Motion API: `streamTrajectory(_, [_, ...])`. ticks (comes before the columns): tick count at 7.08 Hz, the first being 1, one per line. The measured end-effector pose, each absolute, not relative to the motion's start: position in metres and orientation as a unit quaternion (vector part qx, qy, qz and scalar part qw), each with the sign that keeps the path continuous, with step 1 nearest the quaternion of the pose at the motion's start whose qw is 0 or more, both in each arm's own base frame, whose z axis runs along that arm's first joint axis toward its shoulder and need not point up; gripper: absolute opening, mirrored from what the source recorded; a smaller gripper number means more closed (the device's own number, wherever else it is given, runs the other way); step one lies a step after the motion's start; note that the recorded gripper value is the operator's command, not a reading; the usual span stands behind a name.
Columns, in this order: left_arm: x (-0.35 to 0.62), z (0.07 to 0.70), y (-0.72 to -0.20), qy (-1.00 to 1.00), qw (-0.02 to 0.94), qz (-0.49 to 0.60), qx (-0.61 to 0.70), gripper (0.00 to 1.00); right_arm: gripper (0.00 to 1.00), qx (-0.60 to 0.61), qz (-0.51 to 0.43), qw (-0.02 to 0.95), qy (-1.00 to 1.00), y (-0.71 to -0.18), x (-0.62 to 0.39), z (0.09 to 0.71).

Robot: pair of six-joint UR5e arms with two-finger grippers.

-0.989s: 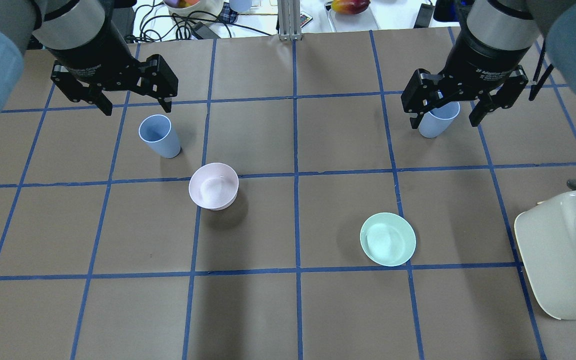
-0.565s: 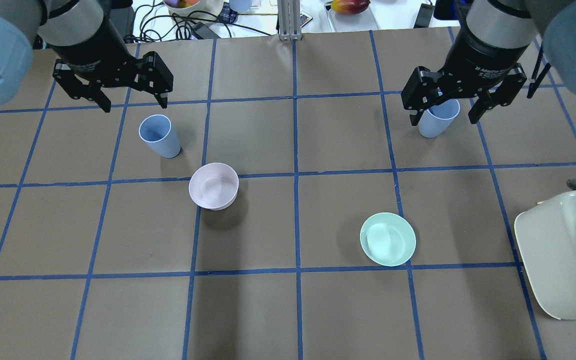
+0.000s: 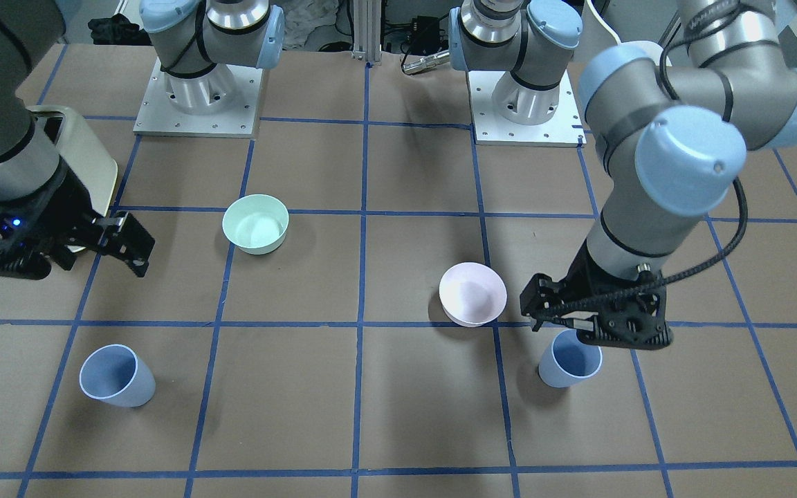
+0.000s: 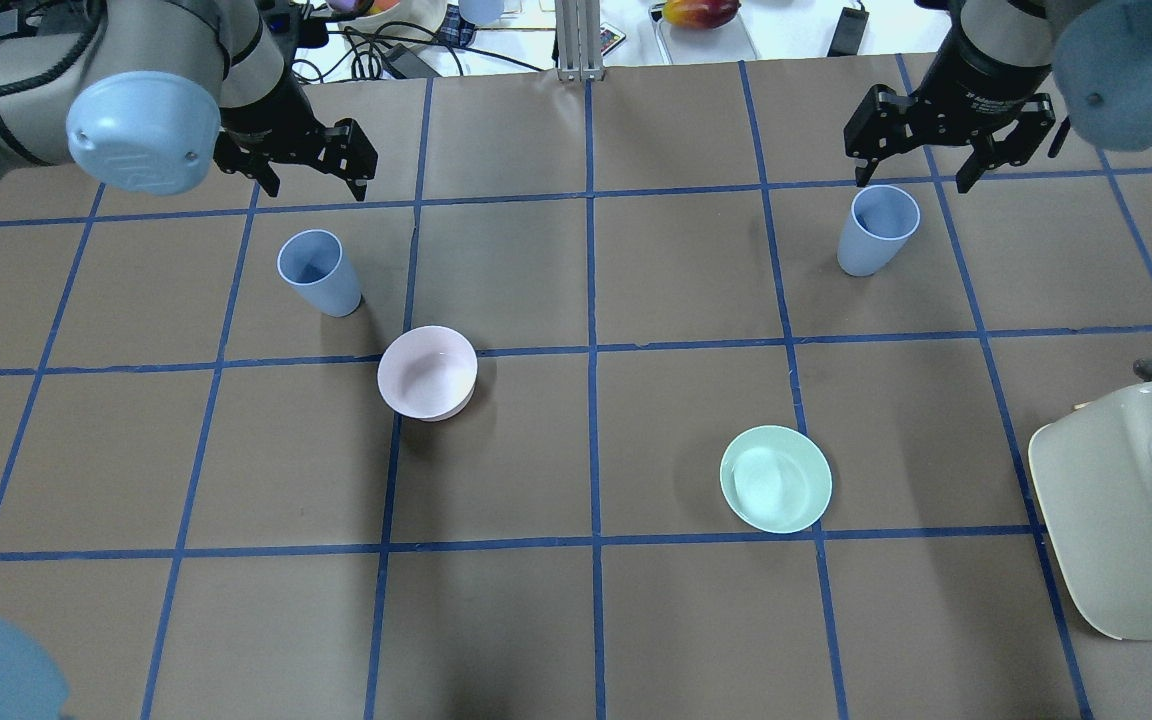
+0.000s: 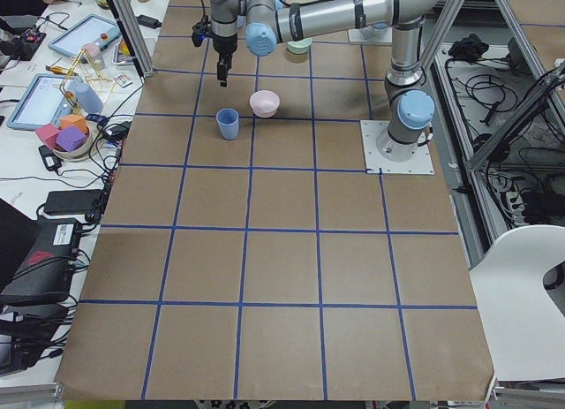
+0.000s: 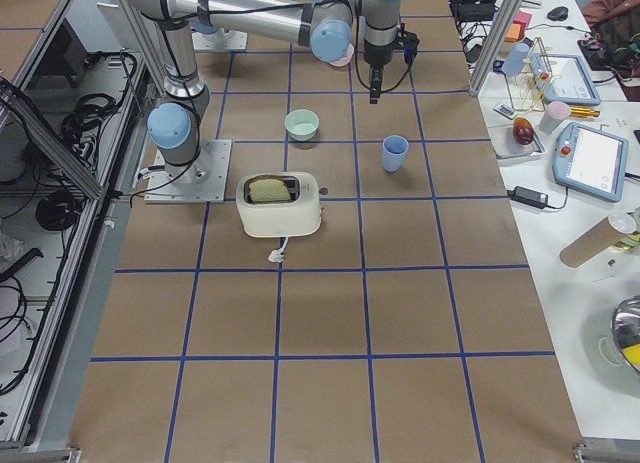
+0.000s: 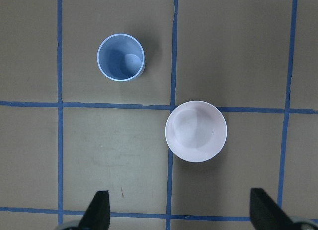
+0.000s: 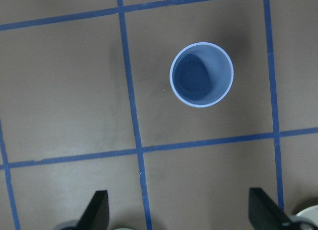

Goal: Stack blue cups with both arms

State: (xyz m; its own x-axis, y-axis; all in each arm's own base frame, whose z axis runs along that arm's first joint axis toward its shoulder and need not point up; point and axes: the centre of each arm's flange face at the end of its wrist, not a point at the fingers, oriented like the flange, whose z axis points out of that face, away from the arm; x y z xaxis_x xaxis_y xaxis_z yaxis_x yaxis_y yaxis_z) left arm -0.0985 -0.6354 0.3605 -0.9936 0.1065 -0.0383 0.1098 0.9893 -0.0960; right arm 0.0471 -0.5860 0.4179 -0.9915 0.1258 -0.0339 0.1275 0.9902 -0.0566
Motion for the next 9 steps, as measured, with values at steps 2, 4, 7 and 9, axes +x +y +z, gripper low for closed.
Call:
streamTrajectory(2, [-0.084,0.305,-0.655,0.997,0.016,-0.019,0.069,1.00,1.00,0.056,-0.037,0.013,0.998,-0.618,0.011,0.389])
streamTrajectory(4, [-0.082,0.270,-0.657,0.997,0.012,0.018,0.071,1.00,1.00,0.037,-0.066,0.007,0.997,-0.650,-0.003,0.356])
streamTrajectory(7, [-0.080,0.246,-0.657,0.996,0.012,0.051,0.067,0.08,1.00,0.011,-0.068,0.000,0.998,-0.669,-0.011,0.315])
streamTrajectory(9, [-0.079,0.246,-0.658,0.996,0.021,0.052,0.070,0.00,1.00,-0.001,-0.050,0.000,0.999,-0.675,-0.013,0.289])
